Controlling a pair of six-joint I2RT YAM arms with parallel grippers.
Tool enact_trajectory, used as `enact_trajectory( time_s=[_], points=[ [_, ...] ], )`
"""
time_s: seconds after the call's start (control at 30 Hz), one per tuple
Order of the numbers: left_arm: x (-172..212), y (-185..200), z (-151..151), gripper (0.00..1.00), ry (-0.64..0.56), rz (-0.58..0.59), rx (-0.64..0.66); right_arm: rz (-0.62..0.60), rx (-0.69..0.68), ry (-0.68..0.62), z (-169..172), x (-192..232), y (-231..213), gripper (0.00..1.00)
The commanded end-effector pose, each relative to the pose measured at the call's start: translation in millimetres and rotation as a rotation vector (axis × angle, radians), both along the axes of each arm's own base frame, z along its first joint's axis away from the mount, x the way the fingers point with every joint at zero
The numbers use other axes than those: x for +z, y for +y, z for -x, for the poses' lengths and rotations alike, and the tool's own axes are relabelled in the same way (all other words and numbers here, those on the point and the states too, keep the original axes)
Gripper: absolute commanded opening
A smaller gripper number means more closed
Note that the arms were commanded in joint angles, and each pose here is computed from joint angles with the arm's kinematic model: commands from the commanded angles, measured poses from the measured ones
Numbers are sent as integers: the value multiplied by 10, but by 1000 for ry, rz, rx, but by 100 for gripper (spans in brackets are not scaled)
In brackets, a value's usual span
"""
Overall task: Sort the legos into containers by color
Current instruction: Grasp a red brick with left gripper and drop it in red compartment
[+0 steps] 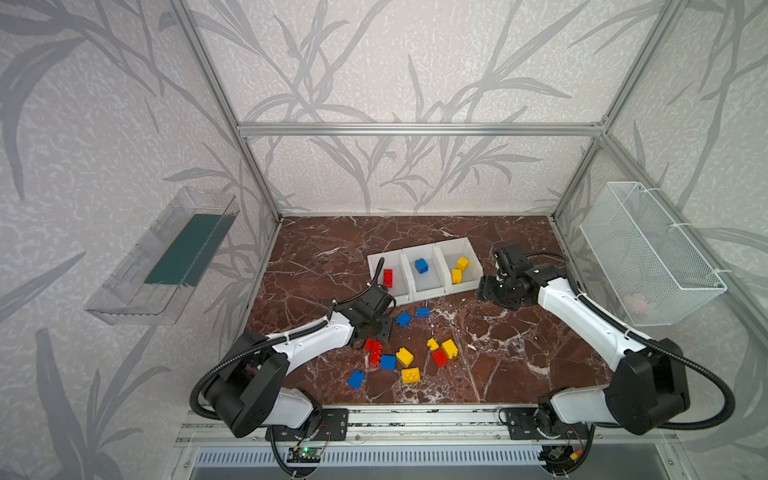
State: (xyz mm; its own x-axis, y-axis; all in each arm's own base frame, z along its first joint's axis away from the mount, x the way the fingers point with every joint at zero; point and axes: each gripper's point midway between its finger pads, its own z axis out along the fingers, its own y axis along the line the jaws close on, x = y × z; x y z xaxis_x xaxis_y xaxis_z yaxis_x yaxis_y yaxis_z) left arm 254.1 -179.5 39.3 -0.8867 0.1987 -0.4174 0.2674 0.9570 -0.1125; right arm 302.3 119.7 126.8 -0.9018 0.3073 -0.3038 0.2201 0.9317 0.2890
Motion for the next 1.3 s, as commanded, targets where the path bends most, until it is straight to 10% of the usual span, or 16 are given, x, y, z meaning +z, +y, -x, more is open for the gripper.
enact_trajectory(
  time_s=[0.0, 0.63, 0.97, 1.27],
  points=[
    [20, -72, -42, 56, -5, -4, -29, -24, -27, -11, 15, 24, -6, 72],
    [227, -254, -109, 28, -55, 21, -63, -31, -54, -14, 119, 19, -66, 72],
    [1074, -338, -717, 28, -326, 116, 6, -18, -59, -60, 214, 77, -162, 72],
    [888, -306, -1211, 28, -279, 94, 37, -33, -57, -77, 408, 39, -217, 72]
  ],
)
